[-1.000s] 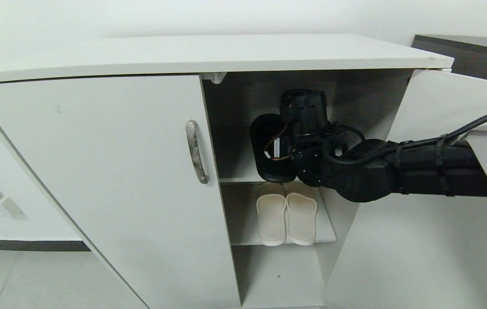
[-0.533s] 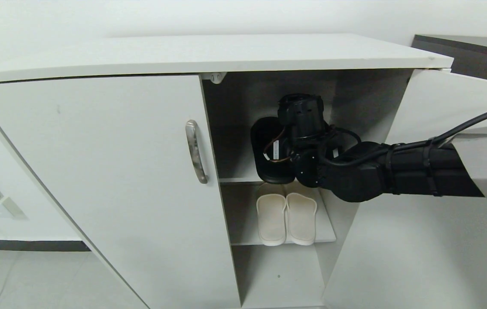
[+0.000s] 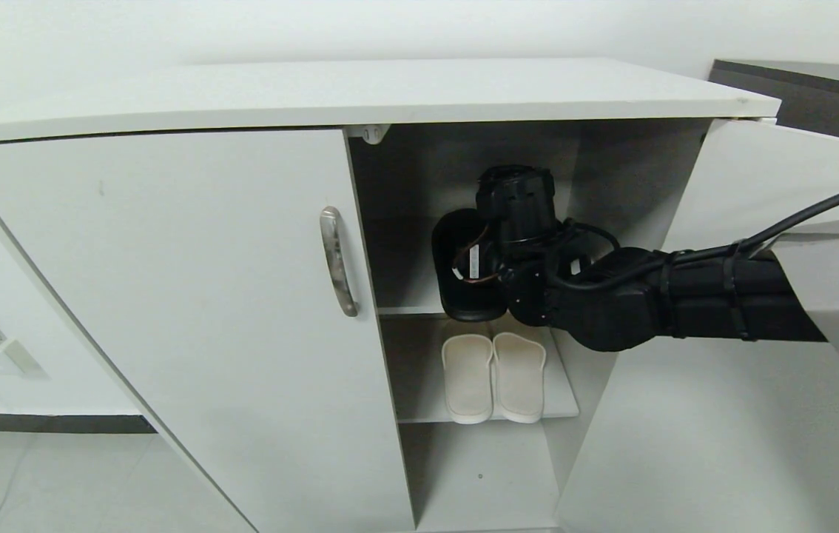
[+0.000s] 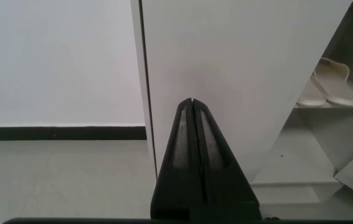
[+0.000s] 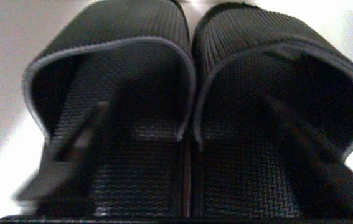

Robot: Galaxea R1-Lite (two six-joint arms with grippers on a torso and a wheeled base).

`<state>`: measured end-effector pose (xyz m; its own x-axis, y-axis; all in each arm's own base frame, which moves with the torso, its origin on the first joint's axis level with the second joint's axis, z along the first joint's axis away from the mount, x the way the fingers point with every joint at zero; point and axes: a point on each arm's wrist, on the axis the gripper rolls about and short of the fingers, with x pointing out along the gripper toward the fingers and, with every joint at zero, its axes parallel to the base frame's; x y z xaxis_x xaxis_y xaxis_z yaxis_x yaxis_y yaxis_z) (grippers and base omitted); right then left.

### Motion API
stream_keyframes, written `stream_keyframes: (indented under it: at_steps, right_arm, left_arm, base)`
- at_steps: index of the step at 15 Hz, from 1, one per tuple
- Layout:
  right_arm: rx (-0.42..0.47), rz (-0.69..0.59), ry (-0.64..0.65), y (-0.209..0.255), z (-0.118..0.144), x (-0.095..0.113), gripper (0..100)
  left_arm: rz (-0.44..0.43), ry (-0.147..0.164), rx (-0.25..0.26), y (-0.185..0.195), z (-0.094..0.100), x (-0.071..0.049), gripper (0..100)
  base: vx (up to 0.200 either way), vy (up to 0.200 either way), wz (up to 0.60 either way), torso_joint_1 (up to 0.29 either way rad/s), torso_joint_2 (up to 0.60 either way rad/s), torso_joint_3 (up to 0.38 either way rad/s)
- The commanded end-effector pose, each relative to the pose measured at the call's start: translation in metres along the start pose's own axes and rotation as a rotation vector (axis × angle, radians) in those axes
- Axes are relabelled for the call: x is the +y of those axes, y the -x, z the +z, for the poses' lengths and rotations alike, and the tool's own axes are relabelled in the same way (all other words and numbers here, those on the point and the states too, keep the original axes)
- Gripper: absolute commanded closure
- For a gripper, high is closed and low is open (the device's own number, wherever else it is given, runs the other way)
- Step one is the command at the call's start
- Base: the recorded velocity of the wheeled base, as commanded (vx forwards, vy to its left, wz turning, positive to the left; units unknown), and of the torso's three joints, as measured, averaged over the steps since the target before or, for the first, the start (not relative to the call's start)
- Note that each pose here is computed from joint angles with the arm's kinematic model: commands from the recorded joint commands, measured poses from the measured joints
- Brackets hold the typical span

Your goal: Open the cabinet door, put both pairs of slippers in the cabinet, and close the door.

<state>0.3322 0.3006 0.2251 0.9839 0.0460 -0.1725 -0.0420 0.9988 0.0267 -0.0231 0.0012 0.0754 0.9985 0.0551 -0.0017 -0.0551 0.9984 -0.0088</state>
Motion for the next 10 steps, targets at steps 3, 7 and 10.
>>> stream_keyframes:
  at_steps: [3, 7, 10]
  right_arm:
    - [-0.026, 0.017, -0.013, 0.023, 0.018, -0.004, 0]
    - [0.004, 0.066, 0.02, 0.062, 0.013, -0.011, 0]
    - [0.006, 0.102, 0.021, 0.093, 0.015, -0.025, 0]
  left_arm:
    - [0.0, 0.0, 0.001, 0.0, 0.0, 0.0, 100]
    - [0.0, 0.0, 0.001, 0.0, 0.0, 0.0, 100]
    - [0.0, 0.0, 0.001, 0.0, 0.0, 0.0, 100]
  base:
    - [0.0, 0.0, 0.0, 0.0, 0.0, 0.0]
    - [0.0, 0.0, 0.0, 0.0, 0.0, 0.0]
    - [0.0, 0.0, 0.0, 0.0, 0.0, 0.0]
